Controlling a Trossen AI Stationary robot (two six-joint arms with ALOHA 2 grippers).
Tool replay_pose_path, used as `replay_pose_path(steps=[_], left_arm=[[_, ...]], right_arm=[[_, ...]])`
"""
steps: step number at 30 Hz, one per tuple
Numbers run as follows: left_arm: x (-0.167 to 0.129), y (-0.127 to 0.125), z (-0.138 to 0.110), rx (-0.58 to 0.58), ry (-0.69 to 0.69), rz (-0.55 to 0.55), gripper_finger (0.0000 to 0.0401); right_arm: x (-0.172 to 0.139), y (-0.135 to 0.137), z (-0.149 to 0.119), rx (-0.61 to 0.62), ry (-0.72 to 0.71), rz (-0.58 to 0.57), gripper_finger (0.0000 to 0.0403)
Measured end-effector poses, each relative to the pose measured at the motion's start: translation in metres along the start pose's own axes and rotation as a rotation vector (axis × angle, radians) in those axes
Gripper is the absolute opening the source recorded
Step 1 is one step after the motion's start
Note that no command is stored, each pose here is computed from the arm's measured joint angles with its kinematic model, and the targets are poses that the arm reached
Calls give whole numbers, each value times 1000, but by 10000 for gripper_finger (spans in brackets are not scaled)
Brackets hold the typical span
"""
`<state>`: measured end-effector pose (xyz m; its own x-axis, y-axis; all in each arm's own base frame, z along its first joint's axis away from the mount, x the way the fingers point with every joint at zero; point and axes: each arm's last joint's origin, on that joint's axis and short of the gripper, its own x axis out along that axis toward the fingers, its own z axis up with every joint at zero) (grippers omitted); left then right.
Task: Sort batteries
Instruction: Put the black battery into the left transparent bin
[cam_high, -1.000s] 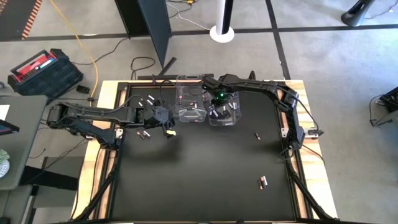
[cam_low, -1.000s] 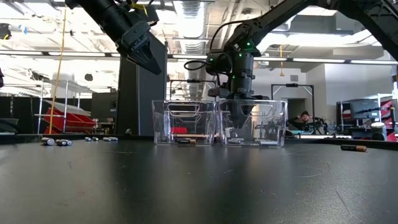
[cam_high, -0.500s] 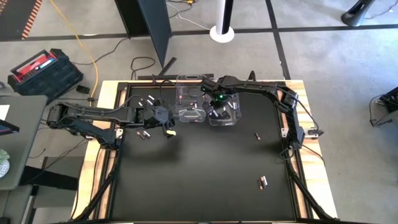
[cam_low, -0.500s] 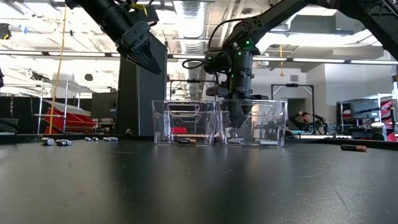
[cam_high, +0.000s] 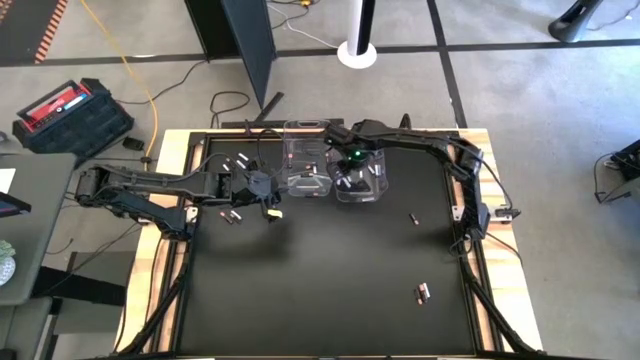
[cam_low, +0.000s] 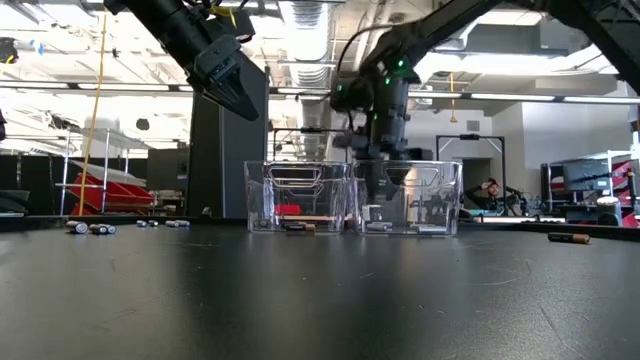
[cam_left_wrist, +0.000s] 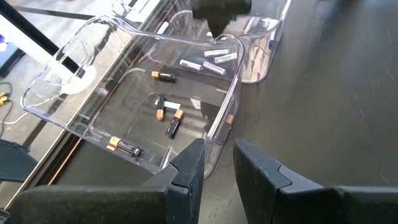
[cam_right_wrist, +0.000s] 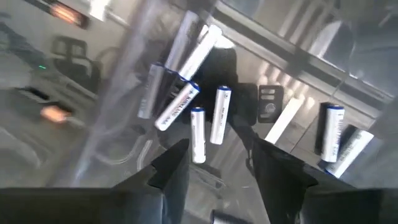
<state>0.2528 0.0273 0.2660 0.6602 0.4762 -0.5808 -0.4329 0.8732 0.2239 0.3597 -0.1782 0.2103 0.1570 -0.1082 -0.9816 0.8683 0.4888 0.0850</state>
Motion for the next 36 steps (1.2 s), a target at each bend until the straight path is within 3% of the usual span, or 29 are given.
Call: replay_pose_path(steps=[6,13,19,22,27,33,36], left_arm=[[0,0,0,0,0,0,82],[0,0,0,0,0,0,82],[0,0,0,0,0,0,82],[0,0,0,0,0,0,82],[0,0,0,0,0,0,82],[0,0,0,0,-1,0,82],[0,0,0,0,-1,0,82]], right_arm=[[-58,-8,-10,-2,-116,35,191],[-143,-19,-51,-71,-305,17,183],[-180,-28,-104,-81,-341,-141,182],[-175,-37,-128,-37,-300,-198,180],[-143,-57,-165,65,-216,-199,179],[-100,-77,-202,182,-173,-89,179],[-81,-81,-213,169,-161,-53,179]])
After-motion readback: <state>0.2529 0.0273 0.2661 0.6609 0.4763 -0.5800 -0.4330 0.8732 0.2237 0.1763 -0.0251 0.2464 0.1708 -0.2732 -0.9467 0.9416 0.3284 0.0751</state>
